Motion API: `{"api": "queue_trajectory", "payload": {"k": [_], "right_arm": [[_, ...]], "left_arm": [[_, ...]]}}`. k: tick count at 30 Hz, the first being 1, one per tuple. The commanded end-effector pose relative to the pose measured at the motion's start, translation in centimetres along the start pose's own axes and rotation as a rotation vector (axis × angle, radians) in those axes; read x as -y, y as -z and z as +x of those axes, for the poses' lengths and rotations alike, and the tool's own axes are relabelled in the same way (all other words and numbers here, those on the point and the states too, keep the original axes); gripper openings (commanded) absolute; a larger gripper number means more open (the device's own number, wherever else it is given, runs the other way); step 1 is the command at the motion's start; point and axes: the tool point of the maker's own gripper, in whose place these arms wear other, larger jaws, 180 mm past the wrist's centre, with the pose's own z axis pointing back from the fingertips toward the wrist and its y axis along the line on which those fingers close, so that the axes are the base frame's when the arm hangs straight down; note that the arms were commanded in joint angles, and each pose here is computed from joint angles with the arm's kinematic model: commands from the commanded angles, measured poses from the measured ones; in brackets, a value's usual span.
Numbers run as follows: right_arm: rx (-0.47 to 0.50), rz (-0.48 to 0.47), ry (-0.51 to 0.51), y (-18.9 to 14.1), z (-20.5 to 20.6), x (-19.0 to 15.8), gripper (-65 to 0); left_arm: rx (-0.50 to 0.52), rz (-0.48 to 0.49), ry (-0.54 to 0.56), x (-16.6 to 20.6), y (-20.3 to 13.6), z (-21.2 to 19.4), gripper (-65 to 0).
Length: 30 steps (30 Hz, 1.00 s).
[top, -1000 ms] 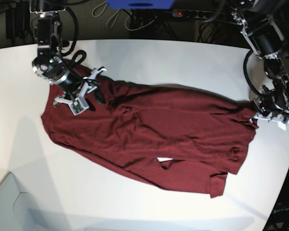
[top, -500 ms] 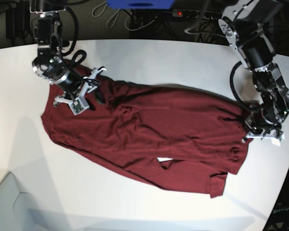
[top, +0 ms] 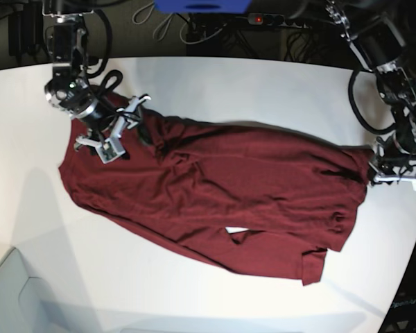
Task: Layout the t-shirt on the table in an organized manner, then fold the t-shirt properly
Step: 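Hold the shirt edge with both grippers, pulling it taut between them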
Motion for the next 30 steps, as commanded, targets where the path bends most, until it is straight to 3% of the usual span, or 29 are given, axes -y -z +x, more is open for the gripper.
{"api": "queue_trajectory", "payload": {"k": [1,5,15,23,26,30], "right_arm": [[0.047,-0.017,-0.001,-0.6,1.2,0.8,-24.2],[0.084,-0.051,0.012,-1.3,2.1,1.1,-19.0],[0.101,-0.054,-0.005,-2.6,2.6,0.1,-18.9],[0.09,-0.075,-0.014,-4.5,2.1,-0.3,-18.8],[0.077,-0.075,-0.008,-4.9,1.5,-0.5,-18.8],[0.04,-0.063,0.008,-5.3,-0.1,-1.2,-18.8]], "left_arm": [[0.05,-0.029,0.015,0.9,-0.5,1.7,-41.8],[0.059,0.007,-0.046,-1.4,-0.8,1.7,-31.8],[0.046,0.06,-0.113,-4.2,1.4,-0.1,-31.5],[-0.02,0.051,-0.016,-2.6,3.8,-2.4,-31.9],[-0.025,0.043,0.0,-2.0,4.2,-2.5,-39.5],[-0.003,0.042,0.006,-1.9,4.1,-1.4,-64.8]]}}
